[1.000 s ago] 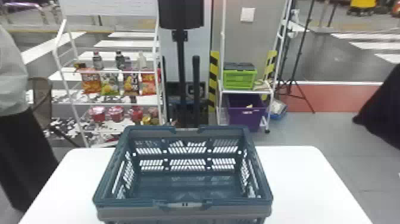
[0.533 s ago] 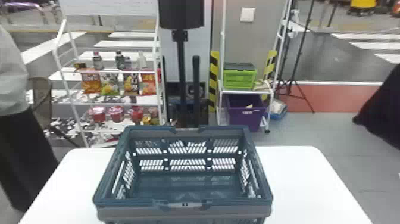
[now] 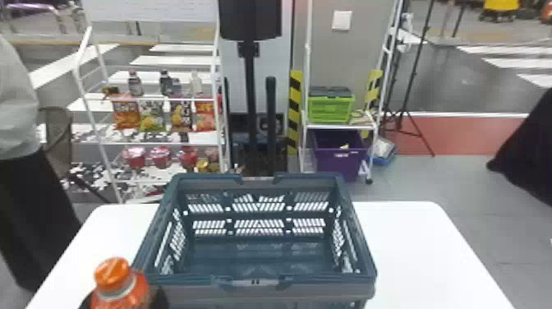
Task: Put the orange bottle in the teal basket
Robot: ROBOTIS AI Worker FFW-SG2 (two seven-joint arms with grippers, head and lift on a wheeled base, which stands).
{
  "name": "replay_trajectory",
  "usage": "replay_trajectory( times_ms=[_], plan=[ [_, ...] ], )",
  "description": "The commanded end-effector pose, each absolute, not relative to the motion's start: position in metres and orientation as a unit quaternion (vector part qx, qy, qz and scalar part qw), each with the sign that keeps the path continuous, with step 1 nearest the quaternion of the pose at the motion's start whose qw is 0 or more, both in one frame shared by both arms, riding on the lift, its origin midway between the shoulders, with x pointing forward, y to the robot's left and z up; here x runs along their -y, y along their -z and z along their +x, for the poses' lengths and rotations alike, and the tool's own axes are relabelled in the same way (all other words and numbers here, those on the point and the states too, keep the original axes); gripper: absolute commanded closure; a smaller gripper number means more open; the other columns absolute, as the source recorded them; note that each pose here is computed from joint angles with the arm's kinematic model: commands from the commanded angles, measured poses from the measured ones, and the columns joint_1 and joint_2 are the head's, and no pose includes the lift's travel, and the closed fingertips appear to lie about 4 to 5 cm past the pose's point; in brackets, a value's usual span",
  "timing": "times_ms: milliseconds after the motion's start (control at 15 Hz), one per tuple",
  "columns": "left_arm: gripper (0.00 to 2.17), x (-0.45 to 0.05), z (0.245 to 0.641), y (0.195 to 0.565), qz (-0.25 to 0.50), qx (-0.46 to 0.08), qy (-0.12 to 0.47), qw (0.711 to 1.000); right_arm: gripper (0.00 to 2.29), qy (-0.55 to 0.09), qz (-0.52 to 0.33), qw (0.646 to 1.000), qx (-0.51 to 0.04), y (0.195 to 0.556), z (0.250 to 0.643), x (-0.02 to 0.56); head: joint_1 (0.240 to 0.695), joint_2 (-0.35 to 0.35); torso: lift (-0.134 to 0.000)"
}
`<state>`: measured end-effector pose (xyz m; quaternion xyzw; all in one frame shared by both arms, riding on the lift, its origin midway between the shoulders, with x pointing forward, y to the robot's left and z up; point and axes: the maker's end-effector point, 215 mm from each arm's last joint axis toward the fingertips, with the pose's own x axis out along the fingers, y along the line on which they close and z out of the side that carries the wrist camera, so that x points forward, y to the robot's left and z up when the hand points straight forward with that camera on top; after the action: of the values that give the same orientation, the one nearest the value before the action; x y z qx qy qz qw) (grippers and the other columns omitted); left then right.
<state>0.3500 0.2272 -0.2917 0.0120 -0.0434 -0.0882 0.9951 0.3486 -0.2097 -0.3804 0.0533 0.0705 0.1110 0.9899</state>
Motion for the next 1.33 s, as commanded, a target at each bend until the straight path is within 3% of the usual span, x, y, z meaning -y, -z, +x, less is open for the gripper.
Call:
replay_trajectory(
  times_ms=[0,467,867,1000,1267],
  plan=[
    [0.59,-0.235,0.383,0.293,0.017,-0.003,0.083,0.996,0.12,-0.104,0.051,0.99,-0.08,0.39,0.352,0.212,0.499,0.0,0.0],
    [0.59,-0.221,0.474,0.272,0.06,-0.081,0.115,0.988,0.12,-0.092,0.054,0.991,-0.084,0.4,0.356,0.214,0.499,0.0,0.0],
    [0.59,-0.141,0.567,0.331,0.123,-0.161,0.235,0.951,0.12,-0.083,0.043,0.991,-0.098,0.412,0.357,0.208,0.499,0.0,0.0],
    [0.59,-0.119,0.599,0.348,0.126,-0.19,0.292,0.929,0.12,-0.077,0.039,0.991,-0.106,0.419,0.357,0.211,0.499,0.0,0.0],
    [0.59,-0.093,0.624,0.384,0.177,-0.26,0.371,0.874,0.12,-0.069,0.04,0.99,-0.117,0.436,0.356,0.213,0.499,0.0,0.0]
  ],
)
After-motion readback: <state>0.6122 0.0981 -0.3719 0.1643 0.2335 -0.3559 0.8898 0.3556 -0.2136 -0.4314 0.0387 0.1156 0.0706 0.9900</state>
